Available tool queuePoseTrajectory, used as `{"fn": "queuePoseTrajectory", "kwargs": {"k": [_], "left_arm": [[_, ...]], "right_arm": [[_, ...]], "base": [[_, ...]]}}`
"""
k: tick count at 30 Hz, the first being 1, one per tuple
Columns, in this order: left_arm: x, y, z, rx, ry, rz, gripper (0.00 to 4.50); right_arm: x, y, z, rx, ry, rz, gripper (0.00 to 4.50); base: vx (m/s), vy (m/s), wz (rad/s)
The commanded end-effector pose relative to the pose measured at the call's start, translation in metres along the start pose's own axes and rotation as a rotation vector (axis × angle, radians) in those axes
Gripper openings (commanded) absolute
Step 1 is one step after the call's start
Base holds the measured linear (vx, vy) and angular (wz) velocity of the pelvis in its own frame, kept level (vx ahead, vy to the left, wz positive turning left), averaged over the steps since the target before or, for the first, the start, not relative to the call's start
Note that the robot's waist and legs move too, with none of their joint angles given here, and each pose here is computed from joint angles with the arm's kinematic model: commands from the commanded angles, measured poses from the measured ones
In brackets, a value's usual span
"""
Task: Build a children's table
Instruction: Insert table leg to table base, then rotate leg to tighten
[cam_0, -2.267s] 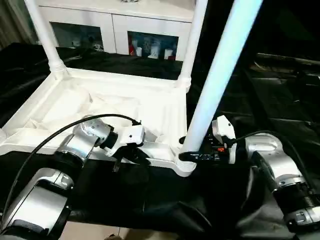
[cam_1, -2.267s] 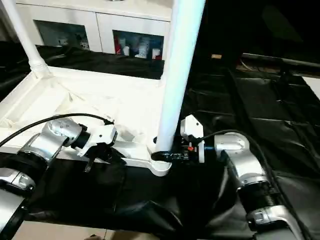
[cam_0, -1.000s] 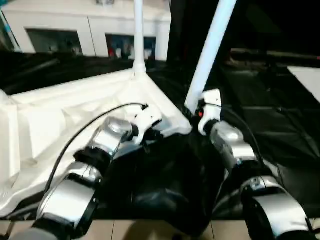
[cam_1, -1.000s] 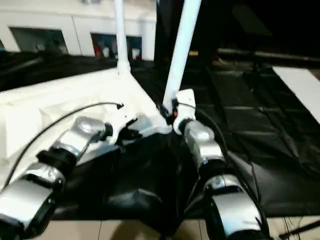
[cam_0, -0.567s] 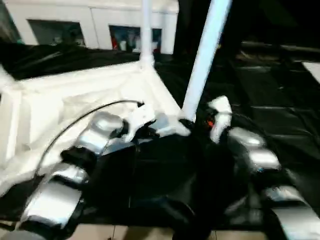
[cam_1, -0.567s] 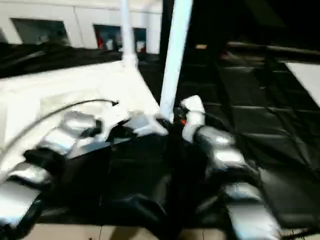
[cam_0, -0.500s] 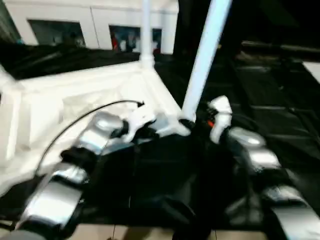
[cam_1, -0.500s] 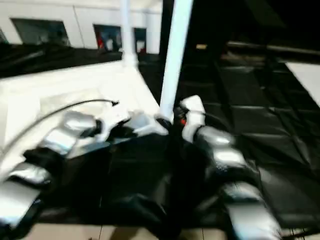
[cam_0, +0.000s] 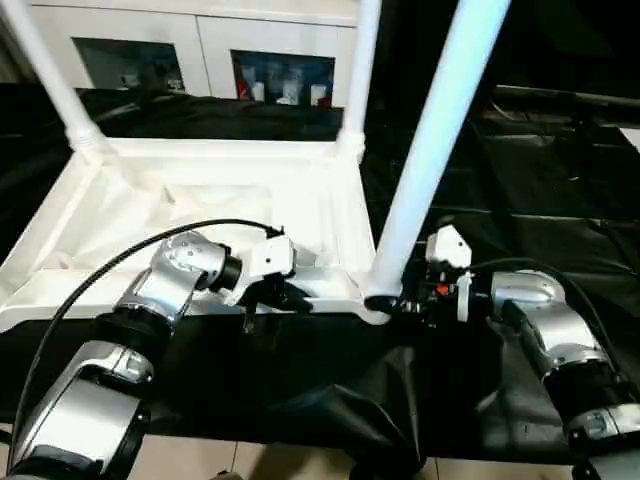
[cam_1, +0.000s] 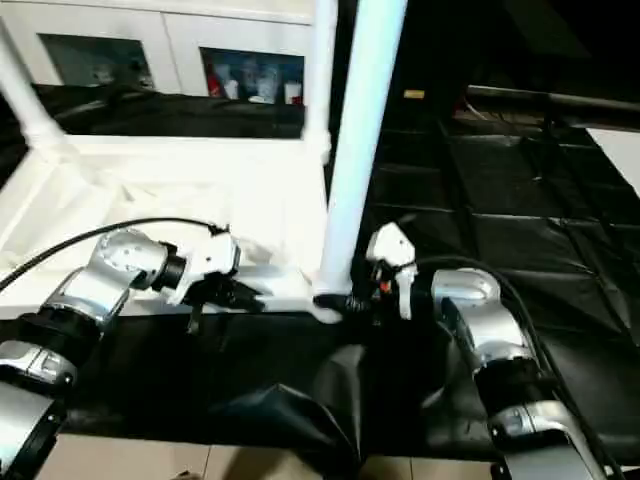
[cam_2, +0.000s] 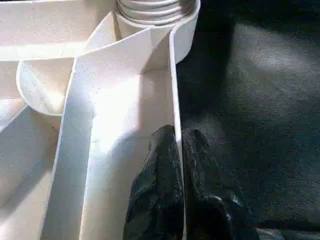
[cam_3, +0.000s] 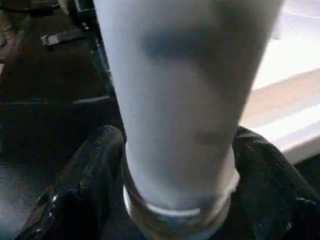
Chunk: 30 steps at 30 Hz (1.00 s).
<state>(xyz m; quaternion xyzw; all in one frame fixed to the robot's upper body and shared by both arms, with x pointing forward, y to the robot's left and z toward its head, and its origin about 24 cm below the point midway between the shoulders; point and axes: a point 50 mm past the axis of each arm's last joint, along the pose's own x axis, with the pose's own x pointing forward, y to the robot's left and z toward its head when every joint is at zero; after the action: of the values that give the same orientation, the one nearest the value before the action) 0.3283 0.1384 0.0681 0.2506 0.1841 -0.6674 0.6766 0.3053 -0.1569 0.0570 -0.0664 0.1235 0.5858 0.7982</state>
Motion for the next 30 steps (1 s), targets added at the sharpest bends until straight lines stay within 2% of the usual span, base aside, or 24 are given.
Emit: {"fn": "queuePoseTrajectory", "kwargs": {"k": [1, 5, 14, 19, 21, 22, 30], "left_arm": [[0.0, 0.006, 0.024, 0.08, -0.13, 0.026, 0.0], [-0.001, 0.006, 0.024, 0.081, -0.127, 0.025, 0.0], [-0.002, 0.006, 0.021, 0.078, -0.116, 0.021, 0.0], [-0.001, 0.007, 0.019, 0.06, -0.102, 0.046, 0.0], [0.002, 0.011, 0.016, 0.02, -0.083, 0.108, 0.0], [0.005, 0.015, 0.012, -0.016, -0.046, 0.167, 0.0], [0.025, 0.029, 0.015, -0.158, -0.006, 0.35, 0.0]], "right_arm": [[0.011, 0.009, 0.0, -0.015, 0.013, 0.083, 3.05], [0.014, 0.011, -0.002, -0.003, 0.014, 0.099, 2.77], [0.014, 0.014, -0.006, -0.005, 0.048, 0.128, 2.72], [0.016, 0.01, -0.011, 0.019, 0.061, 0.059, 2.72], [0.023, -0.001, -0.016, 0.064, 0.051, -0.111, 2.72], [0.028, -0.007, -0.021, 0.115, 0.042, -0.245, 2.72], [0.053, -0.019, -0.033, 0.308, 0.04, -0.659, 2.7]], "base": [[0.0, 0.0, 0.0], [0.0, 0.0, 0.0], [0.0, 0.0, 0.0], [0.0, 0.0, 0.0], [0.0, 0.0, 0.0], [0.0, 0.0, 0.0], [0.0, 0.0, 0.0]]}}
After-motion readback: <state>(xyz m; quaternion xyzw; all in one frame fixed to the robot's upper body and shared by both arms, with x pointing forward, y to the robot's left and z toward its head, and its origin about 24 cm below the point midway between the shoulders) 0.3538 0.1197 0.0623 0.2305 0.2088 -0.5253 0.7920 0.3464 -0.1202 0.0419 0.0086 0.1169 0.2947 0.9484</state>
